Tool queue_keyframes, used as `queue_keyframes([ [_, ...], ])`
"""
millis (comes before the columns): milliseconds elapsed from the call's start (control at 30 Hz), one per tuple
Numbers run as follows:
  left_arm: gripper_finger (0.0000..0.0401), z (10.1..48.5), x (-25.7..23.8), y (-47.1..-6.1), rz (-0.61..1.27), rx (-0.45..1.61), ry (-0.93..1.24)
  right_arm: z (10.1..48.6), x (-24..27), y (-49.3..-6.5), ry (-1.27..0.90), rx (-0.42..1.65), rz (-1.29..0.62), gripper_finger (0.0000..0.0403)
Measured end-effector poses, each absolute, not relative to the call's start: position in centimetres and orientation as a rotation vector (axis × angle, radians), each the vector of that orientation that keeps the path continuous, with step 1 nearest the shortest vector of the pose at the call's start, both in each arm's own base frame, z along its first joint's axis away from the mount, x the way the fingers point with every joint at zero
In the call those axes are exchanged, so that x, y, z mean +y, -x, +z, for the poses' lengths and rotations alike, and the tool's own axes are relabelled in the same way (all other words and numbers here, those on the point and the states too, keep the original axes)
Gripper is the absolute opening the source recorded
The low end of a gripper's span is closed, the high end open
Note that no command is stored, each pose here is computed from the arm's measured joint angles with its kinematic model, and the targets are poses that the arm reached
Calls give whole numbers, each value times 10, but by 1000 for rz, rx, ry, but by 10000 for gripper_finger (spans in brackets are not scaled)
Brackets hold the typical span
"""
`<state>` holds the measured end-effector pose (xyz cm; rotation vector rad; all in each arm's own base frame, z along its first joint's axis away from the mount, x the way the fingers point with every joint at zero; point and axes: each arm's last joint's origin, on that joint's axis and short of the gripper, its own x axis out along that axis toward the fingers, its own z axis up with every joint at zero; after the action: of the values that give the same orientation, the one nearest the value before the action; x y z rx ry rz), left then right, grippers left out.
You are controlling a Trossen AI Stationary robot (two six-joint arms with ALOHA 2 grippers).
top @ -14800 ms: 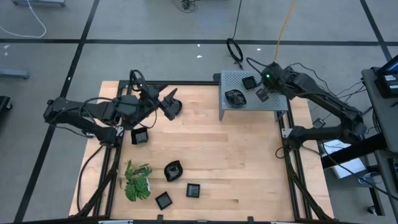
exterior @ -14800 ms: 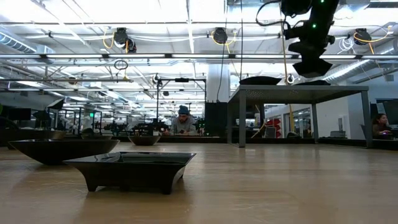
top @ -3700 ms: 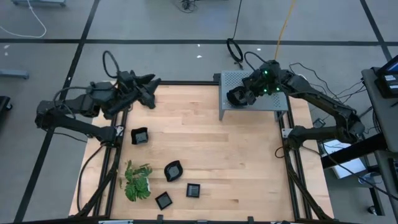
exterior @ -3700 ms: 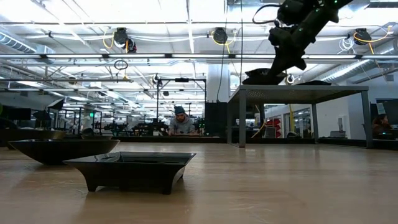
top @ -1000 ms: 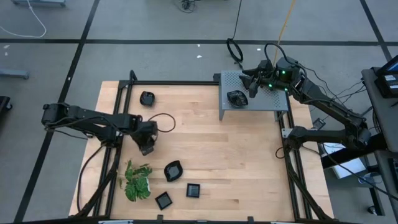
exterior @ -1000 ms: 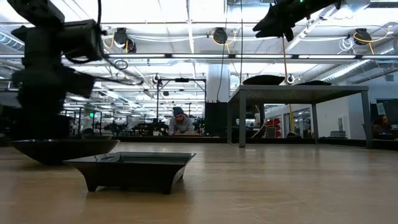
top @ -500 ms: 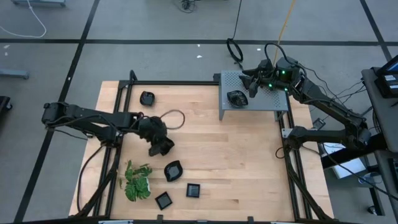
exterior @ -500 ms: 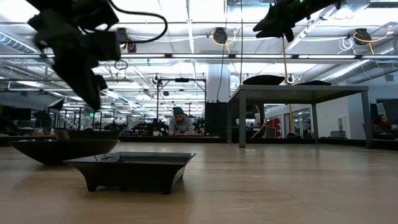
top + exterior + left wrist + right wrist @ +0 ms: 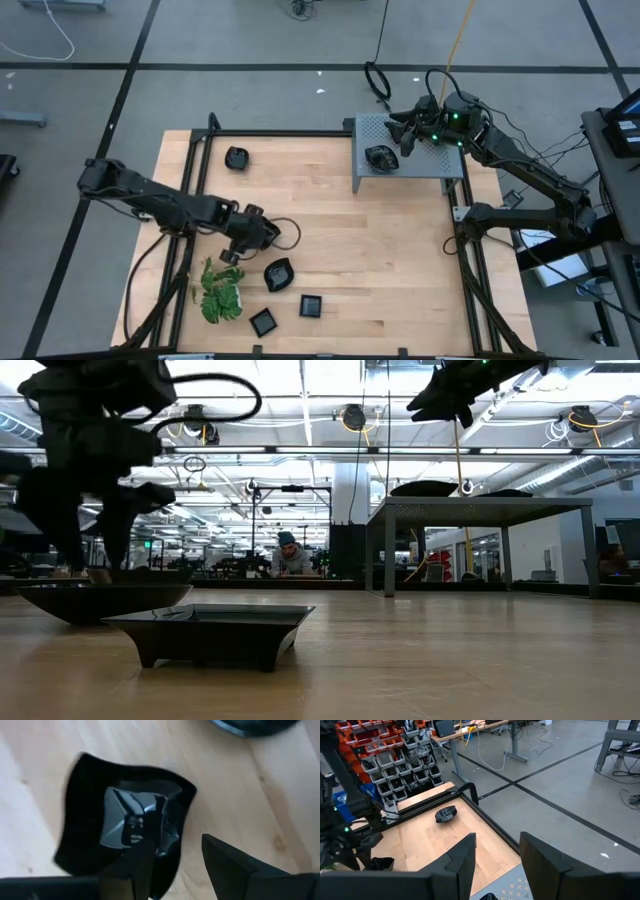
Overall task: Pick & Place Mini shaped plates
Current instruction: Stack the distorted square plate on top of the other distorted square plates
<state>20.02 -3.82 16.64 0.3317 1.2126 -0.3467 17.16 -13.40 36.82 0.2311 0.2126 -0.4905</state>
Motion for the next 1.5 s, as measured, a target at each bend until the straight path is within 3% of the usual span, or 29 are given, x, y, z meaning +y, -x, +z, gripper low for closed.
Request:
queue_keyframes([
  [367, 162, 140, -37, -211, -264, 1324, -561, 368, -134, -172, -233, 212, -491, 139],
  [633, 13, 138, -39, -215, -286, 1316, -570, 368, -134, -172, -233, 212, -491, 139],
  [800, 8, 156, -35, -233, -237, 1230, -554, 368, -134, -172, -233, 213, -491, 139],
  [1033, 5, 186, -23, -279, -168, 931, -616, 368, -134, -172, -230, 213, -491, 139],
  [1500, 7, 152, 1, -406, -190, 952, -775, 368, -134, -172, -228, 214, -490, 139],
])
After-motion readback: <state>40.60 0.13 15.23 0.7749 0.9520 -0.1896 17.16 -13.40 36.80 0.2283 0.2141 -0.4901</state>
